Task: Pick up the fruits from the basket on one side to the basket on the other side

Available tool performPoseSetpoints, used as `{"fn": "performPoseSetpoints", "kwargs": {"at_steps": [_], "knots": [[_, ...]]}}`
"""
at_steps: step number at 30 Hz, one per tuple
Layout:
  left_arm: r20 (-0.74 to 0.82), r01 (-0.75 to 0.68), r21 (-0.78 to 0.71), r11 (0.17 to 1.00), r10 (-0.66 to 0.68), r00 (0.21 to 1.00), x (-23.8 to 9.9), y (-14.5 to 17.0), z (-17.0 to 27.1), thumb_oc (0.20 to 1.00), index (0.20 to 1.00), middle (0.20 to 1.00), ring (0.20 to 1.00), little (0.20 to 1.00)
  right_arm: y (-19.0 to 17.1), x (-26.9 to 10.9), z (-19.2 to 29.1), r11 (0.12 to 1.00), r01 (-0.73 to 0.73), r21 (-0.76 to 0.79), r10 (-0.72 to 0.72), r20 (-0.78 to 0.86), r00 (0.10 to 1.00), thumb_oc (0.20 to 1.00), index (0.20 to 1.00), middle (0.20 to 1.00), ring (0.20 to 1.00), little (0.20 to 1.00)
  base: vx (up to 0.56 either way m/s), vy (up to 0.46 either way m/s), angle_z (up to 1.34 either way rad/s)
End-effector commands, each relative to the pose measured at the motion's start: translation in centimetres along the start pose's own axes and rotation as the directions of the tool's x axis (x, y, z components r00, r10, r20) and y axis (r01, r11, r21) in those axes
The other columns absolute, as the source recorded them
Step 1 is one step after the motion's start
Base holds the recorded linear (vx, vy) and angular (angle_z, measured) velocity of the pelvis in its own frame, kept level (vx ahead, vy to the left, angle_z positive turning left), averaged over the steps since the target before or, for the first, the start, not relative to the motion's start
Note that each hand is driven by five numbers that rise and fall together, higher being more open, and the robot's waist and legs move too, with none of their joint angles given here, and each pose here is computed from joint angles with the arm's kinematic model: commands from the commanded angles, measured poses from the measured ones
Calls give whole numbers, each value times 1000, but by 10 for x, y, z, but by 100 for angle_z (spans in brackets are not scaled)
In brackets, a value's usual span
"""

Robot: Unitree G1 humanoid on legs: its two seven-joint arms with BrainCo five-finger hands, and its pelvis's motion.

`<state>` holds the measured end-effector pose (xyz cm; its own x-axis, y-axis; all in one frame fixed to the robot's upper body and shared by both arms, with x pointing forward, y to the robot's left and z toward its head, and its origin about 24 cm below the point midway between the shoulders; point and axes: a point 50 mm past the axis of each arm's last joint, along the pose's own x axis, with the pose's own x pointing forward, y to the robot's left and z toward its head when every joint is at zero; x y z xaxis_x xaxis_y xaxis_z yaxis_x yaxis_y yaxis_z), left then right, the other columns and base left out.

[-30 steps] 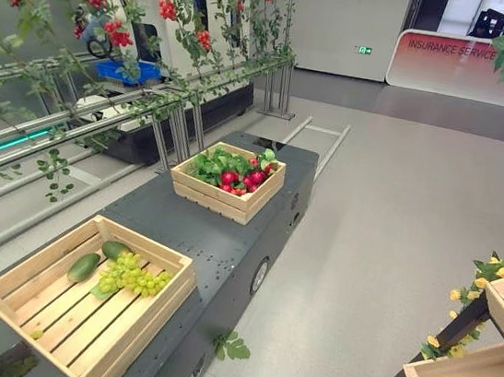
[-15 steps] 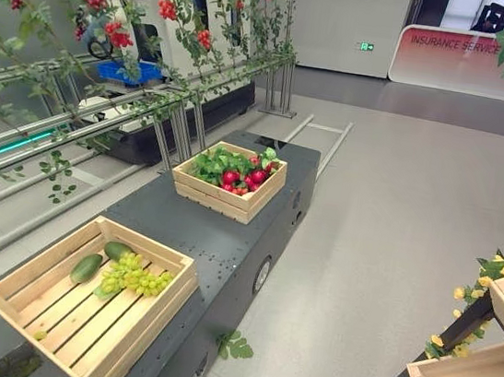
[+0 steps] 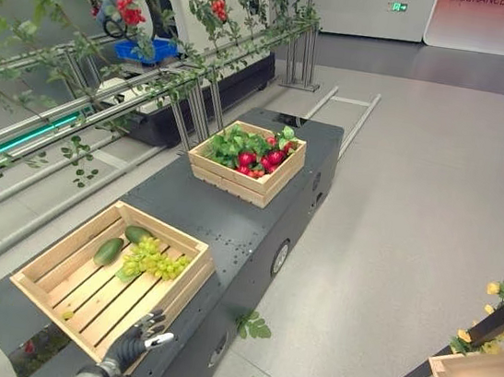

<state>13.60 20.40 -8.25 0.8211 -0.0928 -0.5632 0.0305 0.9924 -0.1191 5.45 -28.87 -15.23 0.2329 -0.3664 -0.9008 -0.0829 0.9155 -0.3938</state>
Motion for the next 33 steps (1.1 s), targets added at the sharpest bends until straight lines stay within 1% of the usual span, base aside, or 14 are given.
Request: {"fn": "performPoseSetpoints", "kwargs": {"at_steps": [1,6,7,10,17,22,23,26,30,33], "knots": [[145,22,-13,1000,-20,989,5,5,36,1000,1000,1000,1000,1000,-1,3,23,1000,8,30,-9,27,1000,1000,1000,1000,1000,1000,0,0,0],[200,17,-38,999,-9,980,0,9,49,1000,1000,1000,1000,1000,1,2,28,999,2,36,-5,69,998,1000,1000,1000,1000,1000,0,0,0],[238,15,-44,999,-4,971,-6,12,58,1000,1000,1000,1000,1000,2,2,31,999,-4,37,0,95,996,1000,1000,1000,1000,1000,0,0,0],[283,7,-46,999,6,959,-14,17,68,1000,1000,1000,1000,1000,3,1,32,999,-14,40,9,118,993,1000,1000,1000,1000,1000,-9,-10,0],[373,-78,-11,997,76,925,-28,35,92,1000,1000,1000,1000,1000,8,0,37,999,-35,39,29,146,989,1000,1000,1000,1000,1000,-5,-9,0],[420,-141,47,989,108,901,-25,45,111,1000,1000,1000,1000,1000,7,1,44,999,-31,26,27,151,988,1000,1000,1000,1000,1000,-8,3,0],[461,-188,93,978,125,878,-26,53,126,1000,1000,1000,1000,1000,4,1,51,999,-26,20,23,169,985,1000,1000,1000,1000,1000,-48,13,1],[518,-250,151,956,139,844,-25,63,151,1000,1000,1000,1000,1000,1,1,58,1000,-24,15,20,187,982,1000,1000,1000,1000,1000,-43,4,0],[582,-325,181,928,165,796,-19,72,179,1000,1000,1000,1000,1000,-1,0,67,1000,-21,10,19,207,978,1000,1000,1000,1000,1000,-50,8,0],[609,-364,222,905,163,776,-13,75,197,1000,1000,1000,1000,1000,-2,0,74,1000,-19,7,17,225,974,1000,1000,1000,1000,1000,-43,14,0]]}}
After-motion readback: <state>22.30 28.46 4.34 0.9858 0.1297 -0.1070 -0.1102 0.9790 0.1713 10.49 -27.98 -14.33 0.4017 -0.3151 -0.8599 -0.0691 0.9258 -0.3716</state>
